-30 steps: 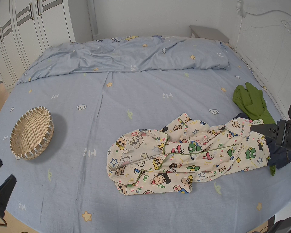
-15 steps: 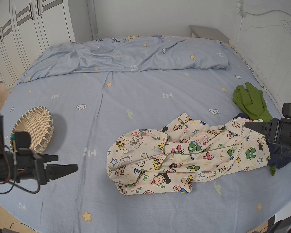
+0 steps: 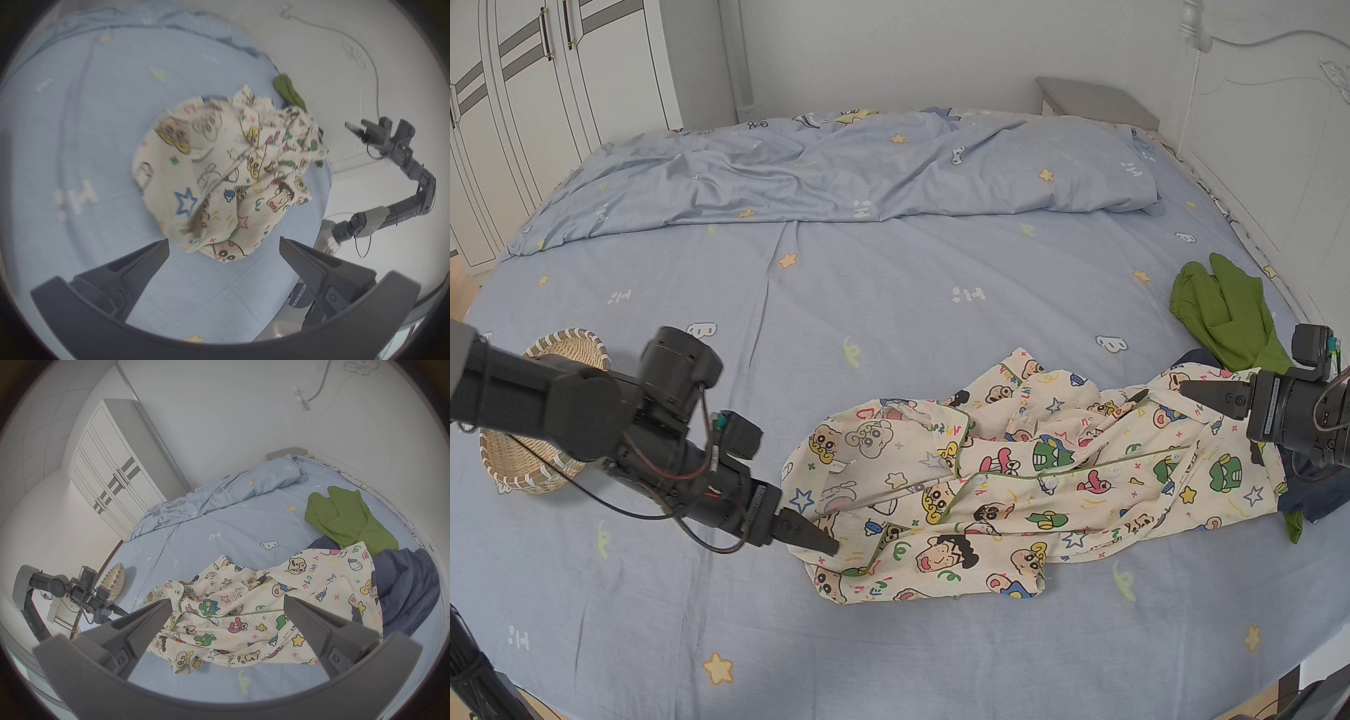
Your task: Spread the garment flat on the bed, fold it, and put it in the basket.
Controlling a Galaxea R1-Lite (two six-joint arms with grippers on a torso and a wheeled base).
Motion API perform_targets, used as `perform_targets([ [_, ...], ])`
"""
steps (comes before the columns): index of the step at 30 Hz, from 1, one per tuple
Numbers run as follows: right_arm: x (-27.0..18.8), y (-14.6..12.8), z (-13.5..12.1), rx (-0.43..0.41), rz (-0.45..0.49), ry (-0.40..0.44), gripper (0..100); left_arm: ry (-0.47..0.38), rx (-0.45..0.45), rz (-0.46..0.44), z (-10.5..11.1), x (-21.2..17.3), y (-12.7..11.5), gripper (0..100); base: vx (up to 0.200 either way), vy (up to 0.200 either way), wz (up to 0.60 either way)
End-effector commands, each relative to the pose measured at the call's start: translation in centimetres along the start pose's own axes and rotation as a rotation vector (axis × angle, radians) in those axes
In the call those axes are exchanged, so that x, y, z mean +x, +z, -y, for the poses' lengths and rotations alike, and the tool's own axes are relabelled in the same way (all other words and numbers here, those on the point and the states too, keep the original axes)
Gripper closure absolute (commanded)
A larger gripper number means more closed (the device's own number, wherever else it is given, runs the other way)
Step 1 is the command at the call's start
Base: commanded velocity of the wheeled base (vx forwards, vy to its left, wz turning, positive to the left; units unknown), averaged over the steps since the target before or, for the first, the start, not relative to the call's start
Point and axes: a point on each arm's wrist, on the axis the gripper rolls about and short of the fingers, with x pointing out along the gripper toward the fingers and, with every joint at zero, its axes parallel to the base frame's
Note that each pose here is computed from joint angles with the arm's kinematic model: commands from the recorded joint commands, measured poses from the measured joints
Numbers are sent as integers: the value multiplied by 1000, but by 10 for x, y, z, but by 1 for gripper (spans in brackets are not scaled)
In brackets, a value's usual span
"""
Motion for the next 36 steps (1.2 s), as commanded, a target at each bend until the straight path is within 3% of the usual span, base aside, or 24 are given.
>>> perform_targets([
  [1, 13, -7, 5, 2, -41, -13, 0, -35, -1, -111, -11, 49, 5, 0, 0, 0, 0],
  [11, 14, -7, 5, 3, -42, -11, 0, 8, 1, -97, -13, 43, 6, 0, 0, 0, 0],
  [15, 14, -7, 5, 2, -43, -10, 0, 25, 6, -28, -10, 16, 10, 0, 0, 0, 0],
  [27, 15, -10, 1, -5, -58, 5, 0, 35, 0, -8, -13, 8, 11, 0, 0, 0, 0],
  [30, 15, -10, 1, -5, -58, 6, 0, 42, 16, 37, -5, -11, 11, 0, 0, 0, 0],
  [36, 15, -11, 1, -5, -60, 6, 0, 65, 7, 18, -10, -4, 9, 0, 0, 0, 0],
])
